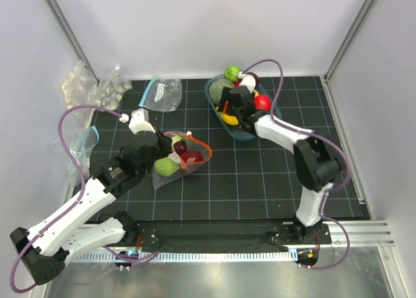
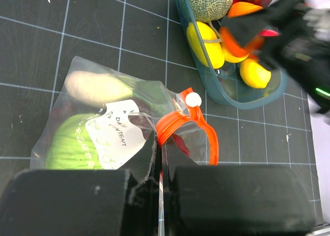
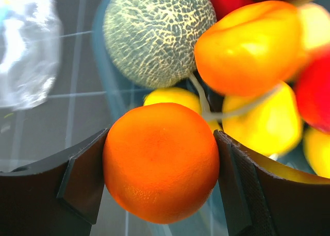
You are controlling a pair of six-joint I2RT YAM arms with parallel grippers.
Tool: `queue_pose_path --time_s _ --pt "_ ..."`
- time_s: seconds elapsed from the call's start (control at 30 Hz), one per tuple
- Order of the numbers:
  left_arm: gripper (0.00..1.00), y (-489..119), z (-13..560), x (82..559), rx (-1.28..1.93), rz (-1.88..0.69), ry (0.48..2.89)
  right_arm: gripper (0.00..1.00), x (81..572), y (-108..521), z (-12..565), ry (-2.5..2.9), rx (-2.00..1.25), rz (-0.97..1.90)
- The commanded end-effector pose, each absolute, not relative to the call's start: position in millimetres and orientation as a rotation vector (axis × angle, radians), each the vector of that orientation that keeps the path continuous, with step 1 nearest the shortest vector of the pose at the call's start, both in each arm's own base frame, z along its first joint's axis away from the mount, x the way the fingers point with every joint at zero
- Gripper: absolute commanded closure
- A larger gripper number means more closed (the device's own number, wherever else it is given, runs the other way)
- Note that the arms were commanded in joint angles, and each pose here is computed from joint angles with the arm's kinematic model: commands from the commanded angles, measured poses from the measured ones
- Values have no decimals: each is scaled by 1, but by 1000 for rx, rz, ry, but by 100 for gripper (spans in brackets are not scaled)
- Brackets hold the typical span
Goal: Place the food in the zip-top bag and seal the zipper
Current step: Pick up the fake fruit from the bin, then place the fake fruit in the zipper food storage bag.
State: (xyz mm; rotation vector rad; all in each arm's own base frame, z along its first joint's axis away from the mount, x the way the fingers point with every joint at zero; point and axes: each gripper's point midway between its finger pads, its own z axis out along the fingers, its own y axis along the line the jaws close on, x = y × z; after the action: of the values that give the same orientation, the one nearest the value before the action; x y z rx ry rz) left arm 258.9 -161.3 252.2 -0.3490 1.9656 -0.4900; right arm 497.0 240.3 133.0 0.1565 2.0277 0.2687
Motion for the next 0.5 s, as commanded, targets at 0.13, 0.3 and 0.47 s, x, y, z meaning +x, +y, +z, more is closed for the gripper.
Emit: queue_pose_path --time_s 0.13,0.3,0.47 --pt "100 -166 271 268 -360 -524 1903 42 419 231 244 1826 139 546" --pt "100 -172 268 269 -337 -523 1923 46 353 271 265 1826 -66 773" --pt "100 -175 269 269 -326 -533 1931 46 289 323 288 1690 -409 847"
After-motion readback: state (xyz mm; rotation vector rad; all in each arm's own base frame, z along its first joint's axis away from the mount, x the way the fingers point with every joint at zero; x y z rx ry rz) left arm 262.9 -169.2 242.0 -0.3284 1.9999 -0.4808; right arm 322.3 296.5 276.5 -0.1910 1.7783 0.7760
